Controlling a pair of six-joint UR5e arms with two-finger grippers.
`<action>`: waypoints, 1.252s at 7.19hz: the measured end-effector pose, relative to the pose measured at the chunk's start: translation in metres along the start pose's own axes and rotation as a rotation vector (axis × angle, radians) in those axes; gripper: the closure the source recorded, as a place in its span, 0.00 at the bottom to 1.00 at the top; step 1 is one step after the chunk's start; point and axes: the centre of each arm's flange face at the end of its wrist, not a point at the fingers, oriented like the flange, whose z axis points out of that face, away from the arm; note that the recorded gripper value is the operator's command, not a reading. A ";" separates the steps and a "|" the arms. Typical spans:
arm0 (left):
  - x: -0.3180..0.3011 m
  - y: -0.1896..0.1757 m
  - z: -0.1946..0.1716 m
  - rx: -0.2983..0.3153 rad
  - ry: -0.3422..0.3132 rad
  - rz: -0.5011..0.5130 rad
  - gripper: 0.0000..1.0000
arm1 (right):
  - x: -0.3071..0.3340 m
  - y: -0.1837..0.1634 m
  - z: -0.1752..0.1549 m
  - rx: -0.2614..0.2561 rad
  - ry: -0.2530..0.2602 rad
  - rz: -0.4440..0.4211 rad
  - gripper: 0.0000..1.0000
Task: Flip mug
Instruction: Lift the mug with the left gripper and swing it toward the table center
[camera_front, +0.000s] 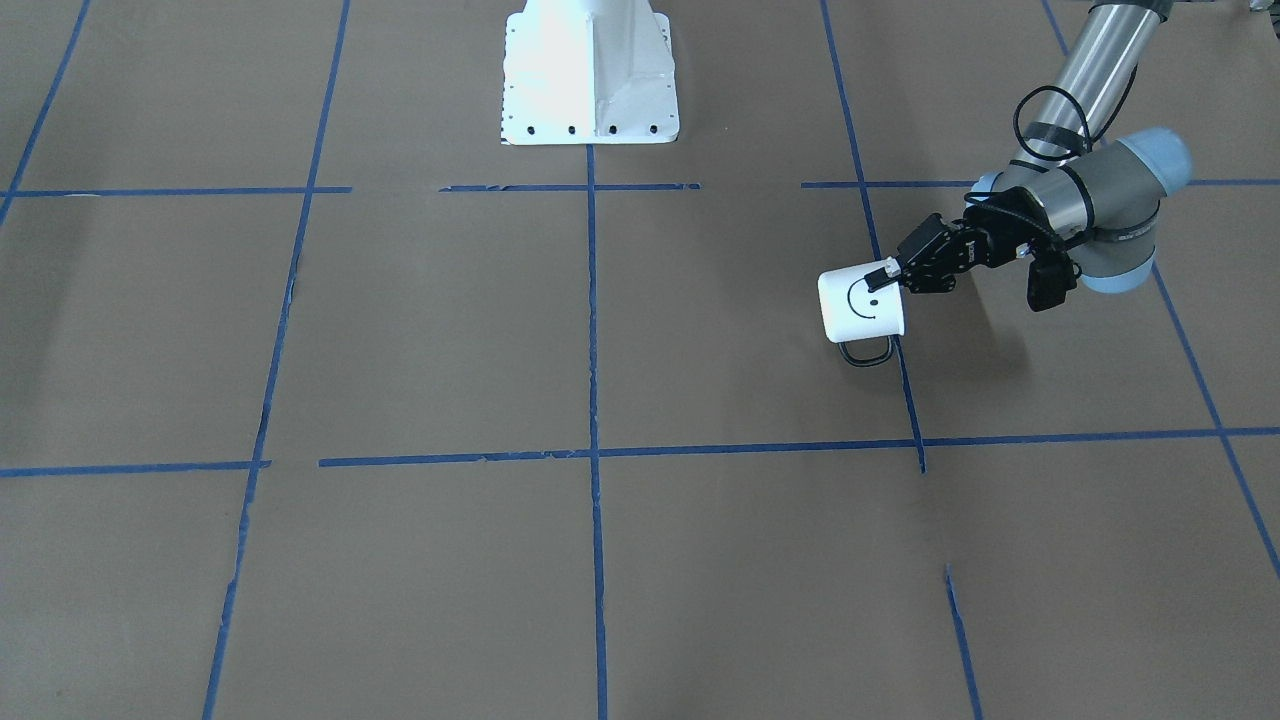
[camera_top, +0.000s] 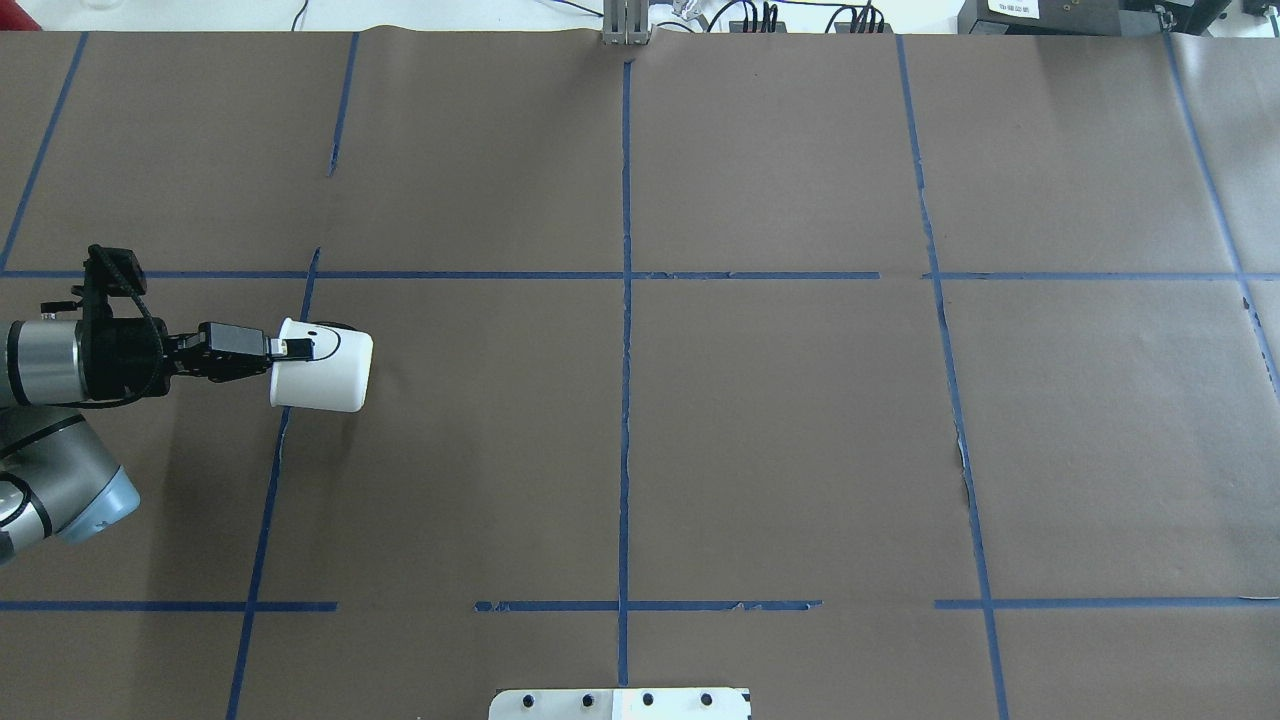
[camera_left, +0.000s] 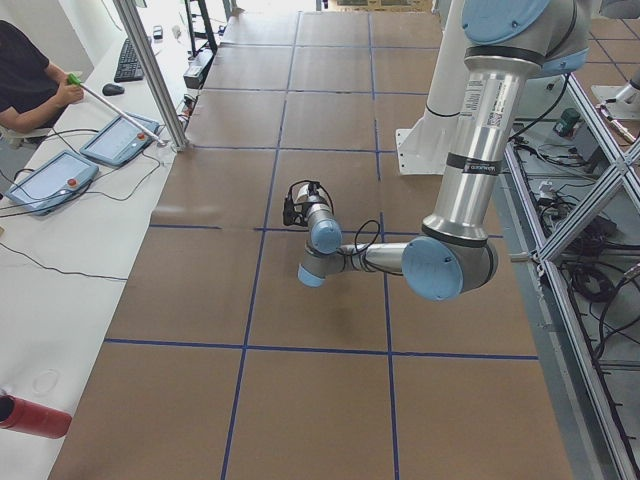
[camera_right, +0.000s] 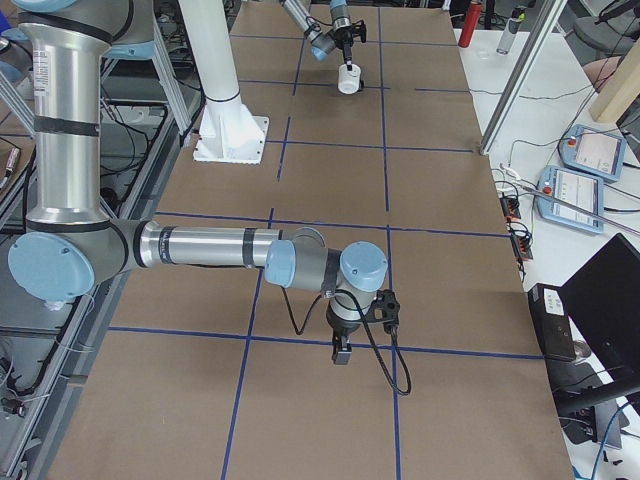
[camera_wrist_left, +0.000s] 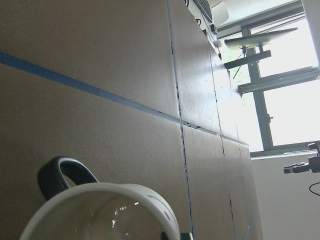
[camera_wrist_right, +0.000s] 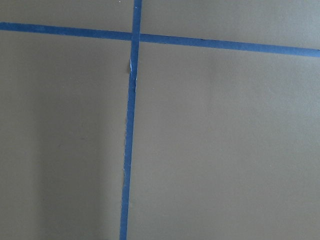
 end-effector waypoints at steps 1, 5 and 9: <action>0.015 0.000 0.005 -0.001 0.029 -0.042 1.00 | 0.000 0.000 0.000 0.000 0.000 0.000 0.00; 0.084 -0.024 0.075 0.050 -0.053 -0.146 1.00 | 0.000 0.000 0.000 0.000 0.000 0.000 0.00; 0.163 -0.056 0.207 0.168 -0.263 -0.211 1.00 | 0.000 0.000 0.000 0.000 0.000 0.000 0.00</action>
